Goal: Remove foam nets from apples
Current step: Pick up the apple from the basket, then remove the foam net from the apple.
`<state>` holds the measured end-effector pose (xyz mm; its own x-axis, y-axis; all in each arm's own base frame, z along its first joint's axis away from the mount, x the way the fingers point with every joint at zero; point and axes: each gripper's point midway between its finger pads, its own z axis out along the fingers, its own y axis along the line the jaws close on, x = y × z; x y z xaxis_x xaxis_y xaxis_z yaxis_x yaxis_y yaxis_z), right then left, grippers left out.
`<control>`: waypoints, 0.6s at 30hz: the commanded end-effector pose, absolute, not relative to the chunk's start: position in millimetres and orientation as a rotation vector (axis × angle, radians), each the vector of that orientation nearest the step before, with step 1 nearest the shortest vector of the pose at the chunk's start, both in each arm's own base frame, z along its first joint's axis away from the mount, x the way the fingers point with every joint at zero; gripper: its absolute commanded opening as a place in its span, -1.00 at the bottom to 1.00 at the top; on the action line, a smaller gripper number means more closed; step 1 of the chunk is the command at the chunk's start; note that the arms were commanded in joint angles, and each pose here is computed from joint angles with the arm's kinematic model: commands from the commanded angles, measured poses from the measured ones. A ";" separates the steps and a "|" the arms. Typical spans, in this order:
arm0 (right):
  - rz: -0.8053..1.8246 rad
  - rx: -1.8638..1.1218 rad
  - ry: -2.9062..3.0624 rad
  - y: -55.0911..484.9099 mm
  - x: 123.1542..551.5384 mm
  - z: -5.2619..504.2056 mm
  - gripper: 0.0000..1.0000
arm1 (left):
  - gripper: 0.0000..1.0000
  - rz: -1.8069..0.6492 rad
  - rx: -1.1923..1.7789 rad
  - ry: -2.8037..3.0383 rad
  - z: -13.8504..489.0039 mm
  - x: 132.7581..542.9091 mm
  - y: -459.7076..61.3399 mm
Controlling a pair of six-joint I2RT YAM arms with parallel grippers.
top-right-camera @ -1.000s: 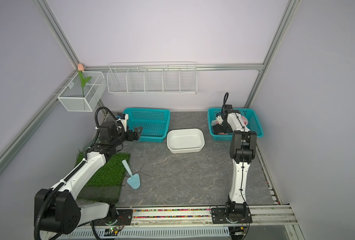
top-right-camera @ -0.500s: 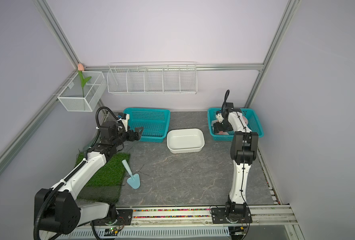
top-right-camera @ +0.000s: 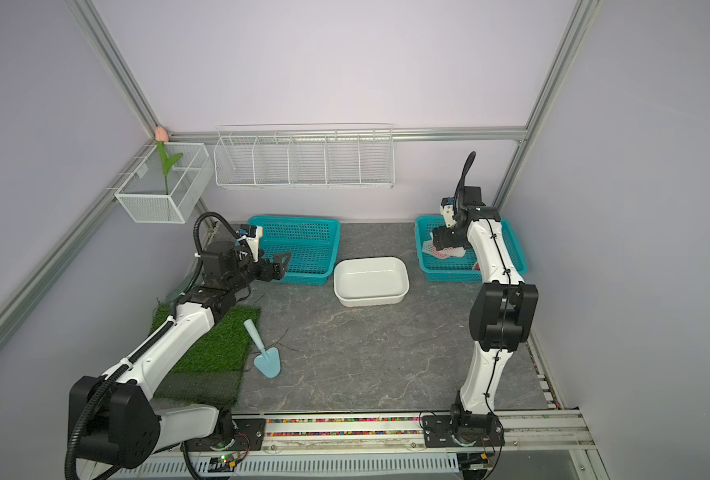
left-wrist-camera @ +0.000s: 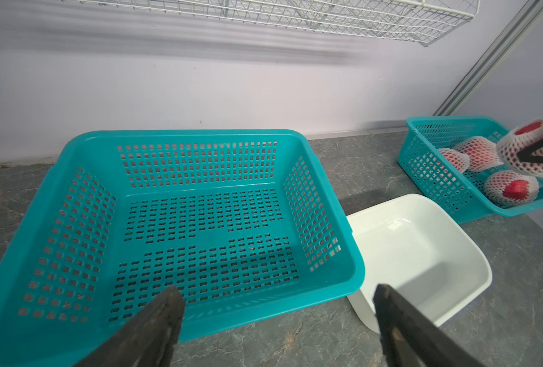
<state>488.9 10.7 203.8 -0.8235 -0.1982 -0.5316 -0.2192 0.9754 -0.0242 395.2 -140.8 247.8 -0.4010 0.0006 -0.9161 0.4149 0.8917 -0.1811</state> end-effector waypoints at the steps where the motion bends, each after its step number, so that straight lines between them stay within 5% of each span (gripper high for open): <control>1: 0.069 -0.364 2.479 43.1 475.2 232.9 0.53 | 0.91 -0.498 0.356 1.865 276.6 392.6 -155.7; 9: 0.384 -0.444 2.242 128.3 400.0 257.0 0.53 | 0.92 -0.544 0.470 1.856 280.7 358.7 -195.4; 18: 0.662 -0.705 2.067 211.0 319.6 211.6 0.58 | 0.95 -0.594 0.518 1.872 266.7 305.0 -234.1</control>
